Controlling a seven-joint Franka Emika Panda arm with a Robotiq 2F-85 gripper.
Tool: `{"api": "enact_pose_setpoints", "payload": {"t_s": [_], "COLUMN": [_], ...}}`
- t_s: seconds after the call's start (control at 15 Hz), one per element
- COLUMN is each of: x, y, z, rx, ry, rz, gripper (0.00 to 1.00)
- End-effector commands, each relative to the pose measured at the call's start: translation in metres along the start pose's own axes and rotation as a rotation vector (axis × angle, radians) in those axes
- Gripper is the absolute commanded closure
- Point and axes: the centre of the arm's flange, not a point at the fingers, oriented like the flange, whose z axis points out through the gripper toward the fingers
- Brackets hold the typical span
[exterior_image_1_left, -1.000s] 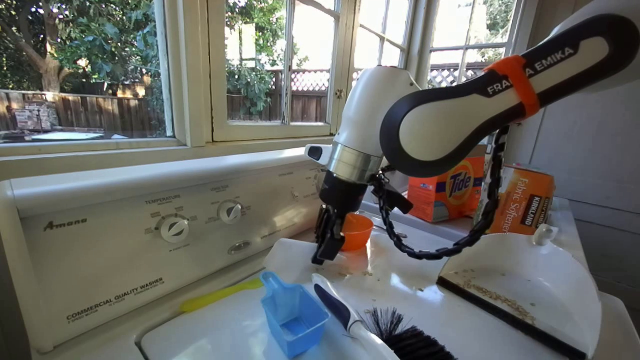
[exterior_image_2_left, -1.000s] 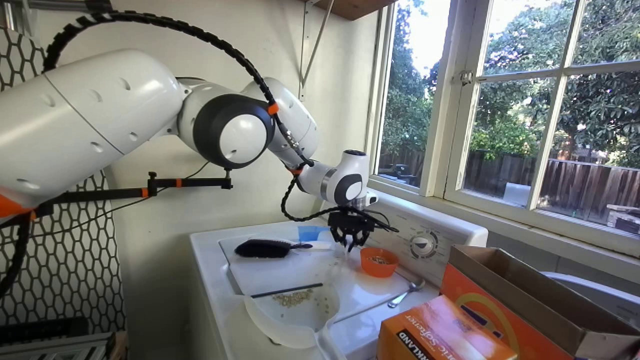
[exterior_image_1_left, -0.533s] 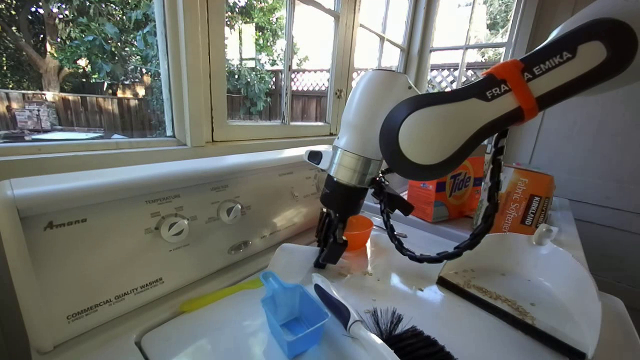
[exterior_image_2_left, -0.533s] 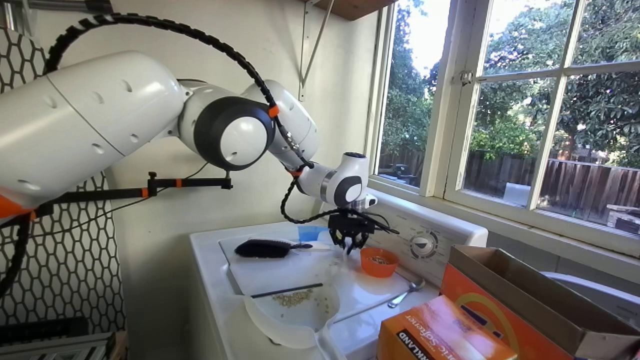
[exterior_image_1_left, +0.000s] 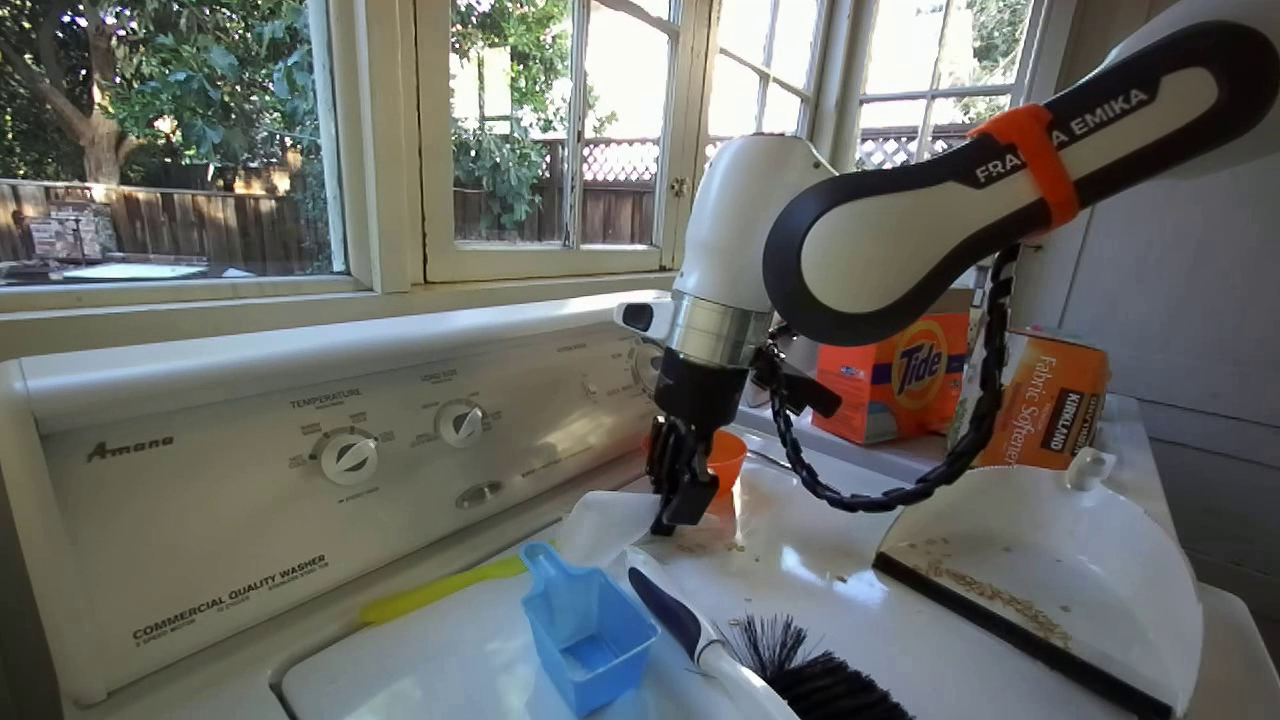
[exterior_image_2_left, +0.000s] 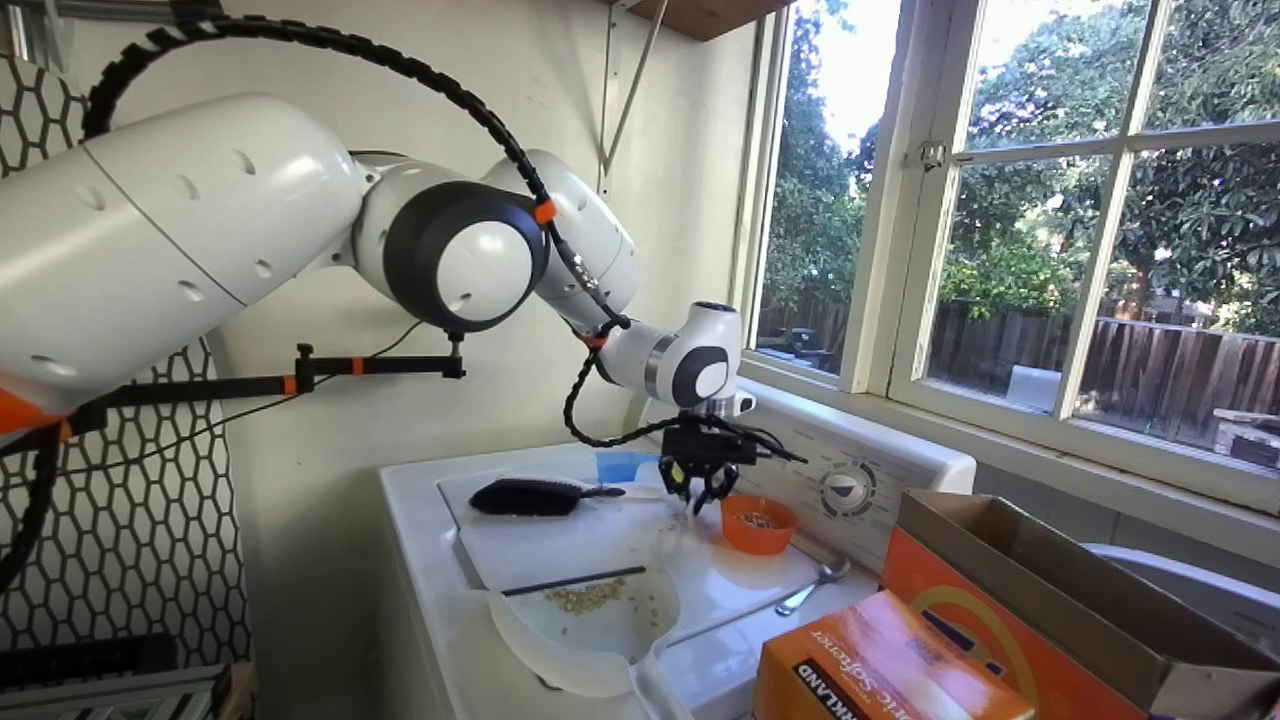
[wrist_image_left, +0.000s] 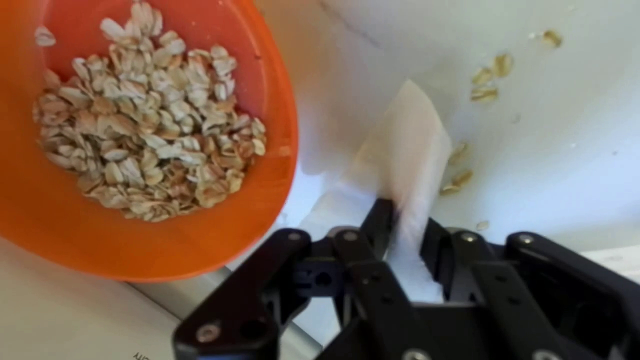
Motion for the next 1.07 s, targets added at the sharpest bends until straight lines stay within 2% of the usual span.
{"api": "enact_pose_setpoints", "payload": {"t_s": [0.0,0.6,1.0], "x": [-0.019,-0.041,-0.046], "y": [-0.006,-0.007,-0.015], "z": [-0.004,-0.02,-0.013], "rx": [0.017,0.068,0.113], "ry": [-0.068,-0.074,-0.086], "rz": [-0.054,-0.113,-0.126], "gripper": [0.97,0.97,0.97]}}
